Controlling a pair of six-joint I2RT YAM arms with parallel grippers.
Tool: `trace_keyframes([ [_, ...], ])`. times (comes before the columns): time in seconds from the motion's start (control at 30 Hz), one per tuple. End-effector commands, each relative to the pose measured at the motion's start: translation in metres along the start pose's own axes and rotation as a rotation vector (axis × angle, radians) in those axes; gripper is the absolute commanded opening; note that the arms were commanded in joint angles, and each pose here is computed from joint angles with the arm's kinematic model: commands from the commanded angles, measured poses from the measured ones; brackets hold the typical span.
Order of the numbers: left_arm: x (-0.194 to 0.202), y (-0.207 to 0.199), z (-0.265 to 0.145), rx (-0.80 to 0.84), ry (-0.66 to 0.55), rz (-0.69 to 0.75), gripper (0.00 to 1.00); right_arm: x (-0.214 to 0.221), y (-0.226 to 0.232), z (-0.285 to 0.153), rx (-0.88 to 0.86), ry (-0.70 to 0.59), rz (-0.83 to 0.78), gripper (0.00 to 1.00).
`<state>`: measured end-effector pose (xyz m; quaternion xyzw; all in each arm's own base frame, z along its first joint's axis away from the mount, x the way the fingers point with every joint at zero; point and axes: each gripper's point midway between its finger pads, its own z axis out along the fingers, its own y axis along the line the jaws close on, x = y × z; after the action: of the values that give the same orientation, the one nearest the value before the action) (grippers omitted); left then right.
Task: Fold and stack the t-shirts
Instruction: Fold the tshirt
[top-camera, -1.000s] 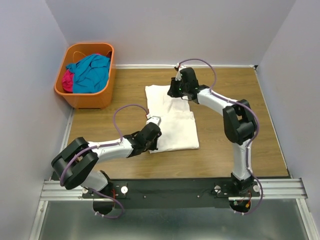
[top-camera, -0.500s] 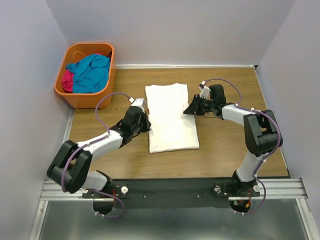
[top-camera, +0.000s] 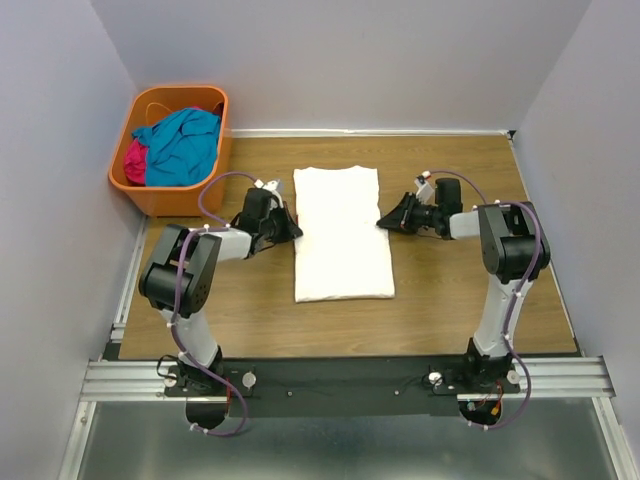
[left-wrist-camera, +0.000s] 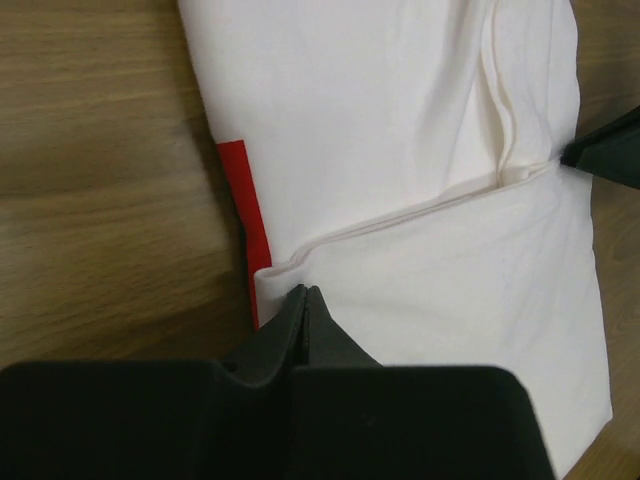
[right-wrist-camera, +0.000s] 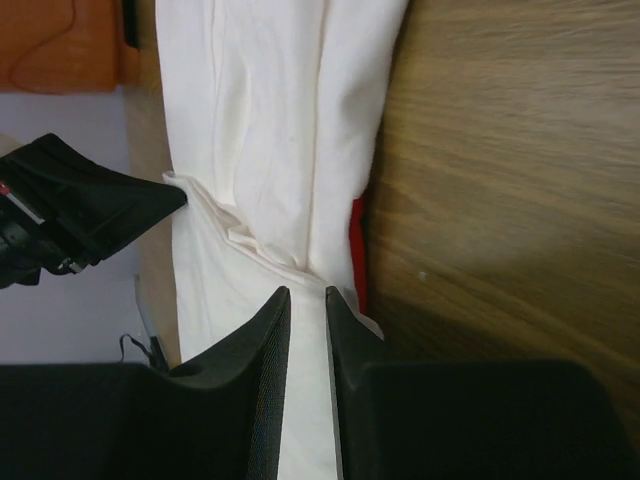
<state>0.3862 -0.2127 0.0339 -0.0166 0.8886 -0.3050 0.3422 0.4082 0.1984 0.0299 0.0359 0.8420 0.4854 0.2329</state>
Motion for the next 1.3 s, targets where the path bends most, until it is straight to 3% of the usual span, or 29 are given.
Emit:
trace_keyframes([
  [0.0,-0.017,0.021,-0.012,-0.033,-0.019,-0.055,0.0,-0.021,-0.012,-0.02,0.039,-0.085,0.059,0.27],
  [0.1,-0.03,0.016,-0.023,-0.032,-0.047,-0.028,0.02,-0.023,0.008,-0.03,0.021,-0.072,0.036,0.3],
  [0.27,-0.029,-0.017,-0.051,0.042,-0.017,0.023,0.16,-0.004,0.056,-0.055,-0.059,-0.055,0.006,0.34],
  [0.47,0.024,-0.051,-0.088,0.079,0.047,0.07,0.22,0.08,0.101,-0.056,-0.174,0.142,-0.038,0.44],
  [0.5,0.039,-0.049,-0.095,0.077,0.065,0.066,0.22,0.11,0.105,-0.055,-0.194,0.217,-0.032,0.44],
  [0.67,0.102,-0.064,-0.106,0.099,0.173,0.056,0.23,0.179,0.094,-0.055,-0.186,0.364,-0.019,0.47],
  [0.73,0.119,-0.051,-0.107,0.07,0.203,0.039,0.23,0.197,0.075,-0.057,-0.149,0.389,0.021,0.47],
  [0.93,0.135,-0.02,-0.104,-0.068,0.208,-0.024,0.15,0.224,0.011,-0.054,0.048,0.396,0.124,0.45],
  [1.03,0.139,-0.011,-0.109,-0.118,0.212,-0.058,0.15,0.229,0.0,-0.062,0.088,0.383,0.174,0.45],
  [1.27,0.114,-0.014,-0.127,-0.157,0.108,-0.065,0.15,0.198,0.053,-0.074,0.019,0.337,0.054,0.47],
])
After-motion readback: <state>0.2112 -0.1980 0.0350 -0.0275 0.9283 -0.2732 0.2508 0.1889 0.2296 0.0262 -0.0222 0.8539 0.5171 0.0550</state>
